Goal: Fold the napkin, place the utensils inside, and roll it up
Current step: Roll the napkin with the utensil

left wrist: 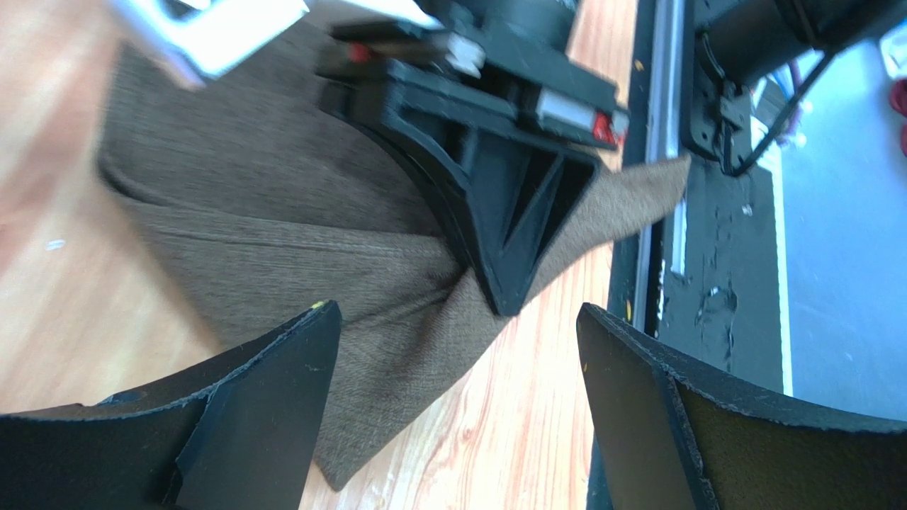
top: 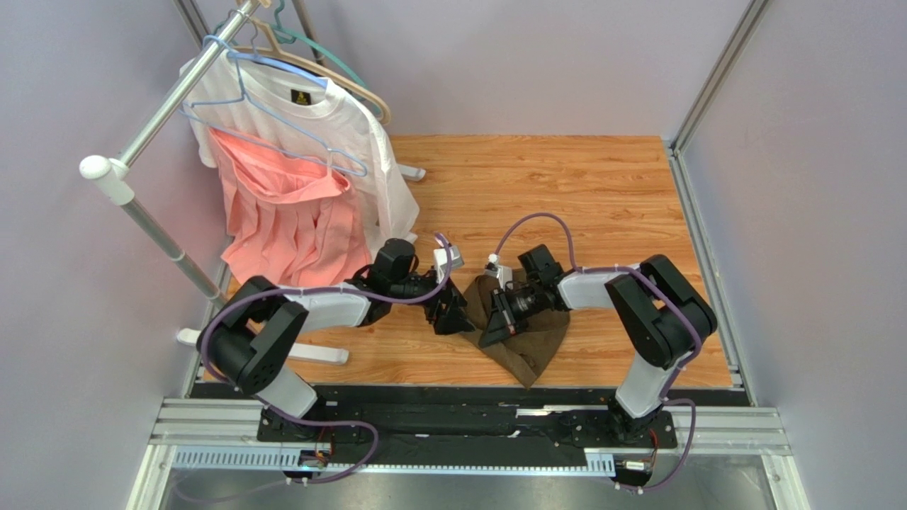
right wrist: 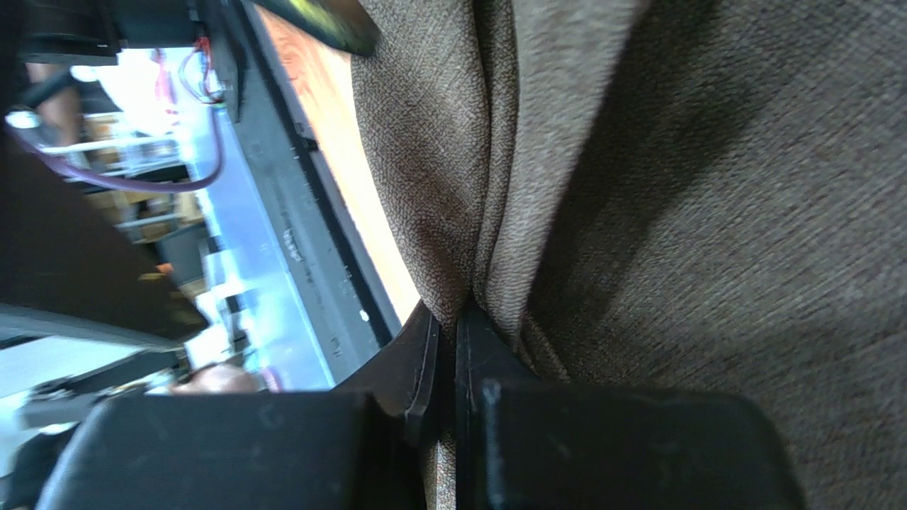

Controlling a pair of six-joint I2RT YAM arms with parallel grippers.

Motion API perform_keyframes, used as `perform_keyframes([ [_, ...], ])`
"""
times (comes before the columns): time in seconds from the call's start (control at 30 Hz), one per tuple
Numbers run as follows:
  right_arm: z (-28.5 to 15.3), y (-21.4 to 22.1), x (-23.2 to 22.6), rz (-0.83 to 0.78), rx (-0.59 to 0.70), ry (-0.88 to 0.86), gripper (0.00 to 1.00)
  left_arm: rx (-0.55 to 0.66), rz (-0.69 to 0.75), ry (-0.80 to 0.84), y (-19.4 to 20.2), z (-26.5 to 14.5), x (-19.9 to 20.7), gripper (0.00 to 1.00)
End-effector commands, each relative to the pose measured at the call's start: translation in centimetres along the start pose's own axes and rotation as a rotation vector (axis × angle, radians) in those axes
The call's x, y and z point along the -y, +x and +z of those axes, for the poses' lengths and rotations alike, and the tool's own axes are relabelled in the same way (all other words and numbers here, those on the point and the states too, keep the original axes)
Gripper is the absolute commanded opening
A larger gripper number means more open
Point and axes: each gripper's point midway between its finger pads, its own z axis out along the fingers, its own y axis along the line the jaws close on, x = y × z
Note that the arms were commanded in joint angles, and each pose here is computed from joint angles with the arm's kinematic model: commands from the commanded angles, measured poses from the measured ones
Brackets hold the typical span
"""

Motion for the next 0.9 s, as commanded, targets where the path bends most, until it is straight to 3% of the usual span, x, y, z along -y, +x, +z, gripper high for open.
perform_keyframes([
  [0.0, -0.8, -1.0, 0.5, 0.028, -0.010, -0.052, 0.00, -0.001, 0.093, 0.138, -0.9, 1.6, 1.2, 0.91],
  [0.57, -2.1, -2.3, 1.7, 0.139, -0.017, -0.171, 0.00, -0.142, 0.085, 0.067, 2.8, 3.6, -0.4, 0.89],
  [0.87, -2.4, -2.5, 2.5, 0.192, -0.018, -0.203, 0.00, -0.247, 0.055, 0.051, 4.9, 4.4, 0.2, 0.77],
])
